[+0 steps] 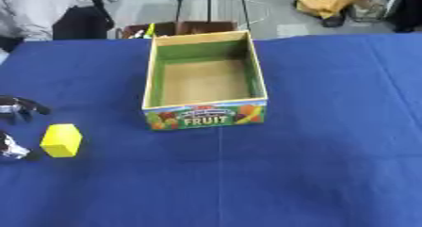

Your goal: Pick up objects on the table and place them in the box.

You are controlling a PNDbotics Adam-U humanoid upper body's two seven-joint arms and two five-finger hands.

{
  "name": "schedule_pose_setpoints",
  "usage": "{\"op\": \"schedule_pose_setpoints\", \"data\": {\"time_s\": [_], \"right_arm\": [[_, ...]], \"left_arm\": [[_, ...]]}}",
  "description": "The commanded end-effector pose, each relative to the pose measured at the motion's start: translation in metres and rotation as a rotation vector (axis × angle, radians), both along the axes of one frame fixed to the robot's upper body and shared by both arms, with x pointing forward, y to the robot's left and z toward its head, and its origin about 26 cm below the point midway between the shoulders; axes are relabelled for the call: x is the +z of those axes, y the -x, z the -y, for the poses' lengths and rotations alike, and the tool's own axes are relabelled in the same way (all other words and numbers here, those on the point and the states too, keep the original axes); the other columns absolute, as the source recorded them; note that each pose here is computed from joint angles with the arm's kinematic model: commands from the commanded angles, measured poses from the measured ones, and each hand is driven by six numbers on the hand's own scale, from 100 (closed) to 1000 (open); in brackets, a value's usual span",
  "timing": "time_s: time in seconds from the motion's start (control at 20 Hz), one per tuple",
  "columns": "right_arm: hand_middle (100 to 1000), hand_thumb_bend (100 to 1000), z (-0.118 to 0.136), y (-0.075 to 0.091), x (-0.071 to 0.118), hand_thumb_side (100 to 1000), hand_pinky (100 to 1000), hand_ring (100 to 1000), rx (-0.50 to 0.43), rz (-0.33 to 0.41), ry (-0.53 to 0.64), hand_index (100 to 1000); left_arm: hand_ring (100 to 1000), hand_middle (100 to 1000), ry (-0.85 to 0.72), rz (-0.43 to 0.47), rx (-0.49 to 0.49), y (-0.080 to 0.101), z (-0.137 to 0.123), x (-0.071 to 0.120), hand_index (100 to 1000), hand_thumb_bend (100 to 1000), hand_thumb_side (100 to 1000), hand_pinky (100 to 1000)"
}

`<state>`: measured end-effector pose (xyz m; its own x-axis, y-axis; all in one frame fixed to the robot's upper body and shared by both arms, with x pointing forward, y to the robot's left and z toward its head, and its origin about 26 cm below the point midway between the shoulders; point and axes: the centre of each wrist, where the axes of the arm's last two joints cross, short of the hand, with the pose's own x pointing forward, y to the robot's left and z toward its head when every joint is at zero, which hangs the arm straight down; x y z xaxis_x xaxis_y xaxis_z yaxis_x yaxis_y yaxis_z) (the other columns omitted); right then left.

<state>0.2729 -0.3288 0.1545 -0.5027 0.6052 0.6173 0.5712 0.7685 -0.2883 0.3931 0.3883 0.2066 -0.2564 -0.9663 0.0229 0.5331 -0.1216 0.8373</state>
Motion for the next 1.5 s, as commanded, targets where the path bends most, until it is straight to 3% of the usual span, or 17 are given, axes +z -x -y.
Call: {"op": "schedule_pose_setpoints", "data": {"time_s": [0.05, 0.65, 1.3, 1.35, 1.5], "right_arm": [[602, 100, 0.0, 0.0, 0.009, 715, 696, 811, 0.012, 0.023, 0.029, 748], [602, 100, -0.001, 0.0, 0.009, 718, 698, 812, 0.018, 0.021, 0.037, 749], [602, 100, -0.001, 0.0, 0.009, 718, 699, 814, 0.015, 0.019, 0.044, 749], [602, 100, -0.001, 0.0, 0.009, 718, 700, 814, 0.015, 0.019, 0.043, 750], [602, 100, -0.001, 0.0, 0.009, 717, 700, 814, 0.012, 0.018, 0.043, 750]], "left_arm": [[833, 923, -0.044, 0.012, 0.006, -0.003, -0.002, 0.008, 1000, 650, 556, 745], [819, 902, -0.061, -0.021, 0.015, -0.018, 0.005, -0.003, 998, 637, 560, 734], [805, 876, -0.052, -0.033, -0.009, -0.021, 0.007, -0.008, 975, 640, 551, 723], [771, 825, -0.049, -0.033, -0.02, -0.021, 0.01, -0.009, 929, 640, 529, 703], [762, 817, -0.028, -0.039, -0.071, -0.022, 0.017, -0.012, 914, 630, 524, 692]]}}
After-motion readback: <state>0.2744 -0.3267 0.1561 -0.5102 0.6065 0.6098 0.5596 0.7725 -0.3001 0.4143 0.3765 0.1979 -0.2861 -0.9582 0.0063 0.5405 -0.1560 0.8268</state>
